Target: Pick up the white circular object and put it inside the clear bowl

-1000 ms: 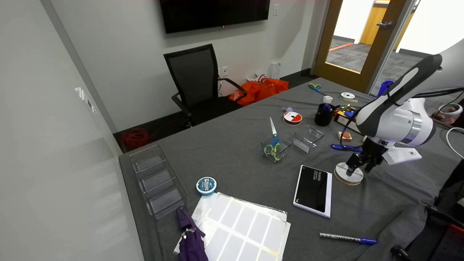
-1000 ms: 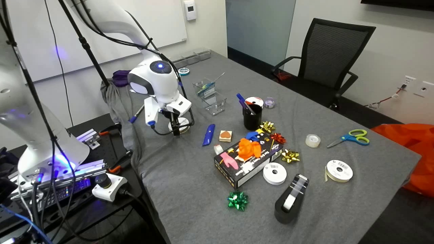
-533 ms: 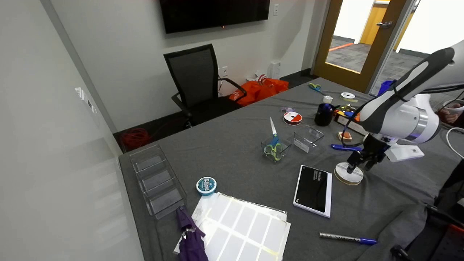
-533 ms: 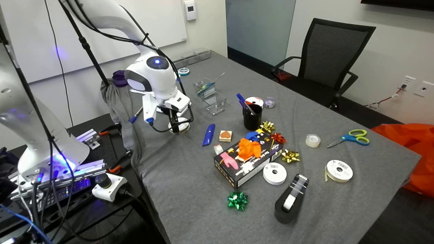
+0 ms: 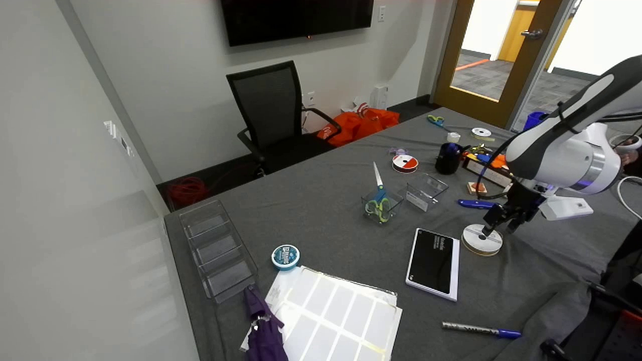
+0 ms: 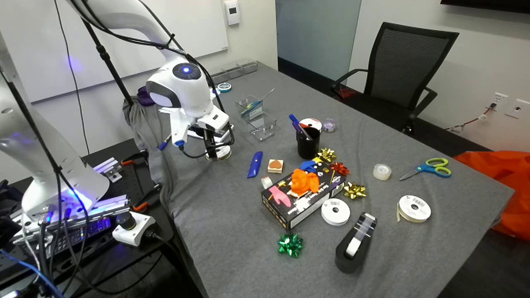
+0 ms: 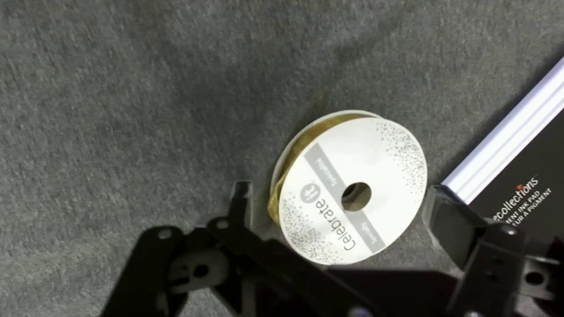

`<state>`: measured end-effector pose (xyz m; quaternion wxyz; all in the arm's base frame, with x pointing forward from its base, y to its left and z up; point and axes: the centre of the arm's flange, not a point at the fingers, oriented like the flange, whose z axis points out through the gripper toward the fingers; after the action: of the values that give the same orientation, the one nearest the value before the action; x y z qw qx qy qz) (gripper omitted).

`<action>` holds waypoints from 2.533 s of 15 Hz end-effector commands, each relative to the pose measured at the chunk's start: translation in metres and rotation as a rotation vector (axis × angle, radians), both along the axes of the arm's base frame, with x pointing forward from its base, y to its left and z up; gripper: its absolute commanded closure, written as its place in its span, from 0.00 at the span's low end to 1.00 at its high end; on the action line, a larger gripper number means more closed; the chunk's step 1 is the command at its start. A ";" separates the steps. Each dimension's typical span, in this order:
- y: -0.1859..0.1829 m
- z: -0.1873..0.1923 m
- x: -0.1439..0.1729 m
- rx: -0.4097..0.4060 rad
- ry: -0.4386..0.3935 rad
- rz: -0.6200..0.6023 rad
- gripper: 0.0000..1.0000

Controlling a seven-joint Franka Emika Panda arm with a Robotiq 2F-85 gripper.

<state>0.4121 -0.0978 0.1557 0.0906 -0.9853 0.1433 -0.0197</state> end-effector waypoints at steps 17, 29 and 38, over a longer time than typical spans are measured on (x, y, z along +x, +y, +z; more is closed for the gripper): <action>-0.018 0.022 -0.010 0.100 -0.053 0.029 0.00; -0.014 -0.032 -0.020 0.091 -0.081 0.066 0.00; -0.002 -0.045 -0.002 0.107 -0.122 0.023 0.01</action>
<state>0.4047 -0.0998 0.1241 0.1607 -0.9770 0.1271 -0.0593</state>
